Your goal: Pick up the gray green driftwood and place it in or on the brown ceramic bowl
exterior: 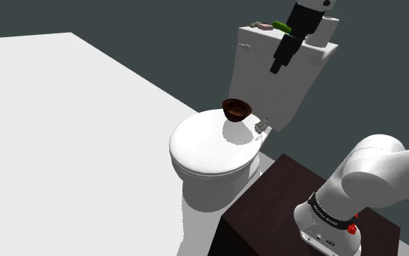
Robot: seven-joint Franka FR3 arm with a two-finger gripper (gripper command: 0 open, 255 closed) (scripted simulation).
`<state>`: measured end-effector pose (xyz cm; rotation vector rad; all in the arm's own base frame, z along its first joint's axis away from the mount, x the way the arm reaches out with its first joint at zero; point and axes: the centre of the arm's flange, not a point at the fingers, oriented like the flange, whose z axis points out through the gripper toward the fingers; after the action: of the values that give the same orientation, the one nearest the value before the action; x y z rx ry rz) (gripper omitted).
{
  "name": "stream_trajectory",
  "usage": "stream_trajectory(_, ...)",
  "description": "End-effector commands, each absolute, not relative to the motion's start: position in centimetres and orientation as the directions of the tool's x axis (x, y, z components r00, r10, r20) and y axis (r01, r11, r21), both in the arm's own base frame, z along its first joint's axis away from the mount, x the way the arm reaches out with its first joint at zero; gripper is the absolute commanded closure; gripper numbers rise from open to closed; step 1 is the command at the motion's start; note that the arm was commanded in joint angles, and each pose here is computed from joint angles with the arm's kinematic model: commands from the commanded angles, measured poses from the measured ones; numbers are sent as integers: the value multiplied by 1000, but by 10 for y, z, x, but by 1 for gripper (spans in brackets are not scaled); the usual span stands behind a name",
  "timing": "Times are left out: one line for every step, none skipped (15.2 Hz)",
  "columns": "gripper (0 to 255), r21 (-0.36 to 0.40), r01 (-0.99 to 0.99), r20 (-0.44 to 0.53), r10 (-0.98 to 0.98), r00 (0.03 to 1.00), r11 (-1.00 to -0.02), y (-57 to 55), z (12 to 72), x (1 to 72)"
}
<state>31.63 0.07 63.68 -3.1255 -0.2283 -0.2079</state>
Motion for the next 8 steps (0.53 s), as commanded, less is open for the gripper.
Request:
stream_trajectory(0,9,145,132,145,981,-989,1,637,316)
stream_trajectory(0,-2,116,134,115,984,-993,-8,629,324)
stream_trajectory(0,-13,88,135,85,987,-996,-17,621,331)
stream_trajectory(0,-24,59,136,55,989,-998,-26,614,337)
stream_trajectory(0,-35,30,137,25,990,-999,-36,606,344)
stream_trajectory(0,-45,2,138,-5,990,-999,-45,598,350)
stream_trajectory(0,-56,-27,138,-34,990,-998,-54,589,356)
stream_trajectory(0,-67,-55,138,-64,988,-996,-64,581,362)
